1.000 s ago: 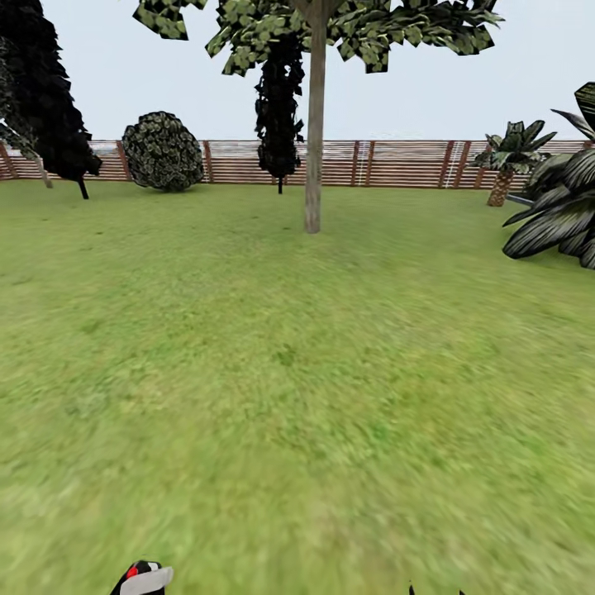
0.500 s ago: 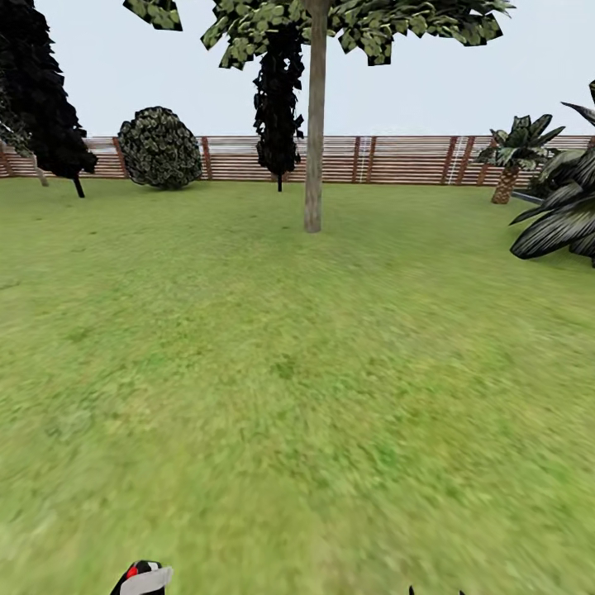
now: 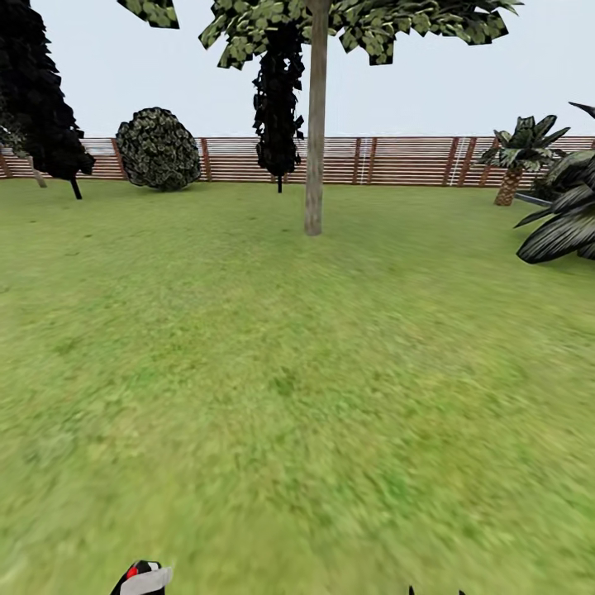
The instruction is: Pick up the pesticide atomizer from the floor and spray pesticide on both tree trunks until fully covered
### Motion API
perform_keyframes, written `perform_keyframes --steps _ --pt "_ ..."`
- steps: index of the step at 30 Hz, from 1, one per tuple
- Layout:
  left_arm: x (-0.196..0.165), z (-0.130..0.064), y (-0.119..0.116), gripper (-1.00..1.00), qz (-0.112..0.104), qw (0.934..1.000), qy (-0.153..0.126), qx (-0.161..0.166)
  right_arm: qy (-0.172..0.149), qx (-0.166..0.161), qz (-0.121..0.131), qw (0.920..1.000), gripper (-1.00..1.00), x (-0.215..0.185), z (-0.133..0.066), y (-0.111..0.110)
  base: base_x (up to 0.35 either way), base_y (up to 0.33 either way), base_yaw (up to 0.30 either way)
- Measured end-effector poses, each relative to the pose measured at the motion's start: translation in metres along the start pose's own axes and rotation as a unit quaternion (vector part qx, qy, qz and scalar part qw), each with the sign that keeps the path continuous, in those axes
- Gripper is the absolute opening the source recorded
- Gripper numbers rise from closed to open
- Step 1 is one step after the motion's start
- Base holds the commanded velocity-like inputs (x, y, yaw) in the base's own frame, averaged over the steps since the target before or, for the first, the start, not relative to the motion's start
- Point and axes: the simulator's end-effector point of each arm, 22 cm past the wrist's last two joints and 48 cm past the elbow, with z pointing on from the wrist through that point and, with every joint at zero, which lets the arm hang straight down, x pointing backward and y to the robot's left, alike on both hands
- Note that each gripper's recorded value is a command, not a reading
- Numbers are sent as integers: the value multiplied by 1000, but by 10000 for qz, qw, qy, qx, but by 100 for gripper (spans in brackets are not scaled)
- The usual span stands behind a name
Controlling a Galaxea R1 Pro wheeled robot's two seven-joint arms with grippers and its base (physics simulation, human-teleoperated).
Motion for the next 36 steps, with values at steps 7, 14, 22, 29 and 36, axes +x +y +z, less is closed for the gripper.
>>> perform_keyframes --steps 7,14,22,29,36 --pt "0 0 0 -100 0 10000 -1 2 5 -9 -5 10000 100 0 0 0 342 0 0" --pt "0 0 0 -100 -1 10000 -1 -1 6 -10 -6 10000 100 0 0 0 342 0 0" --pt "0 0 0 -100 -3 10000 -2 -3 6 -11 -6 10000 100 0 0 1 342 0 0" --pt "0 0 0 -100 -5 10000 0 -8 6 -5 -3 10000 100 1 0 0 342 0 0" --pt "0 0 0 -100 -2 10000 0 -3 6 1 0 10000 100 0 0 0 342 0 0"
